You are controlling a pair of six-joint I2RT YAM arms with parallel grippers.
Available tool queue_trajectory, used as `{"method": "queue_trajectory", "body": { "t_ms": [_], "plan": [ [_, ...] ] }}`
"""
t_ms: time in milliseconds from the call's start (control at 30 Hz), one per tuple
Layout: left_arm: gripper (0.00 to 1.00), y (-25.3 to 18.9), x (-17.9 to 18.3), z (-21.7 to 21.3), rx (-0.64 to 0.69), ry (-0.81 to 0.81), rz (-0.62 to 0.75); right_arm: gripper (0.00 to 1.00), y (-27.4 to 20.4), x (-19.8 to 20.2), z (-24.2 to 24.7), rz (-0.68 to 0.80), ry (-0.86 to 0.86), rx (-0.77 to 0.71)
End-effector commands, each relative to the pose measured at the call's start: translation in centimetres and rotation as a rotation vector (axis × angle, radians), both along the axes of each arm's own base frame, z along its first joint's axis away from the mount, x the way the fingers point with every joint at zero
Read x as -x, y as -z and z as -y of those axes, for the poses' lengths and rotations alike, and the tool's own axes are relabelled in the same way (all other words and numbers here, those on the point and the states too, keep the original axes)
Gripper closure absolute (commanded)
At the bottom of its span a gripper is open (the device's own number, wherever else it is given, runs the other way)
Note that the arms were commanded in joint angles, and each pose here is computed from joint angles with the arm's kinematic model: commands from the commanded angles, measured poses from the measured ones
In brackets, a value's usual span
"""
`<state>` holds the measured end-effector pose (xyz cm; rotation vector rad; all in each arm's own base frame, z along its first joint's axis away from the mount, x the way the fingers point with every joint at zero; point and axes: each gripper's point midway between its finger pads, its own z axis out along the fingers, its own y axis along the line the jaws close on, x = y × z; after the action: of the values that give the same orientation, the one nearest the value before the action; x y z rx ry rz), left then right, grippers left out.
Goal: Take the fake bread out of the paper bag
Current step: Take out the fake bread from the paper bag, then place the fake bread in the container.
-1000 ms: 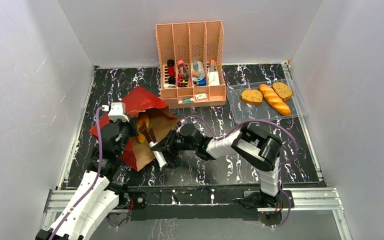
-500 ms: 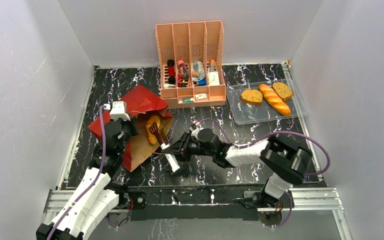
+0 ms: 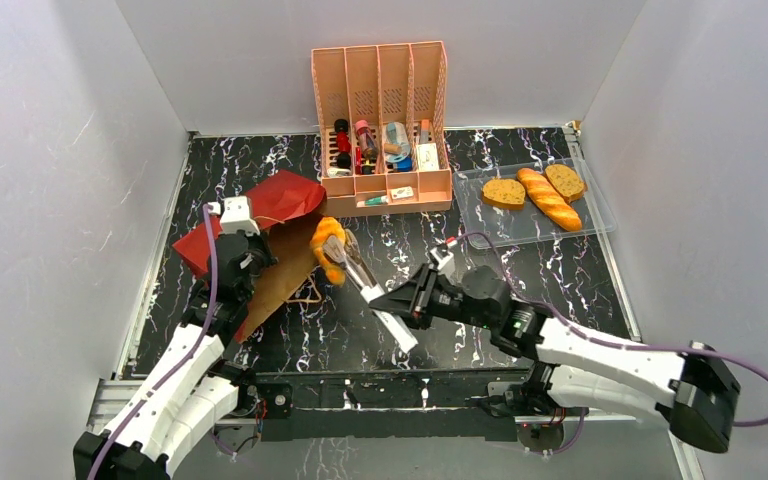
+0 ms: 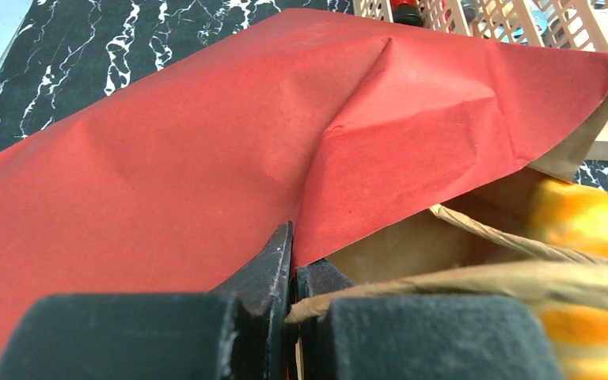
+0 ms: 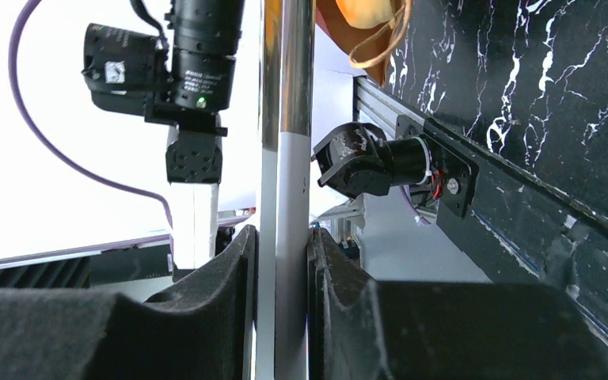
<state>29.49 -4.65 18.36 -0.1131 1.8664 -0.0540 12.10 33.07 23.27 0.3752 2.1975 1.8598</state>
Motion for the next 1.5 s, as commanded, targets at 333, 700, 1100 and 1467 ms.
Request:
{"method": "queue_trajectory", "body": {
  "t_ms": [333, 700, 1100, 1467],
  "plan": [
    [1.00, 0.5, 0.2, -1.5, -0.023, -0.096, -0.061, 1.00, -4.6, 0.5, 6.0, 0.134, 0.154, -0.001],
    [1.00, 0.1, 0.3, -1.3, -0.011, -0.085, -0.047, 1.00, -5.5, -2.8, 11.0, 0.192, 0.447, 0.075],
    [1.00, -0.7, 0.6, -1.1, 0.002, -0.067, -0.020, 1.00, -5.1, -9.7, 9.6, 0.257, 0.596, 0.220],
    [1.00, -1.1, 0.7, -1.0, 0.008, -0.057, -0.004, 1.00, -5.3, -19.3, 16.5, 0.207, 0.724, 0.203]
  ]
}}
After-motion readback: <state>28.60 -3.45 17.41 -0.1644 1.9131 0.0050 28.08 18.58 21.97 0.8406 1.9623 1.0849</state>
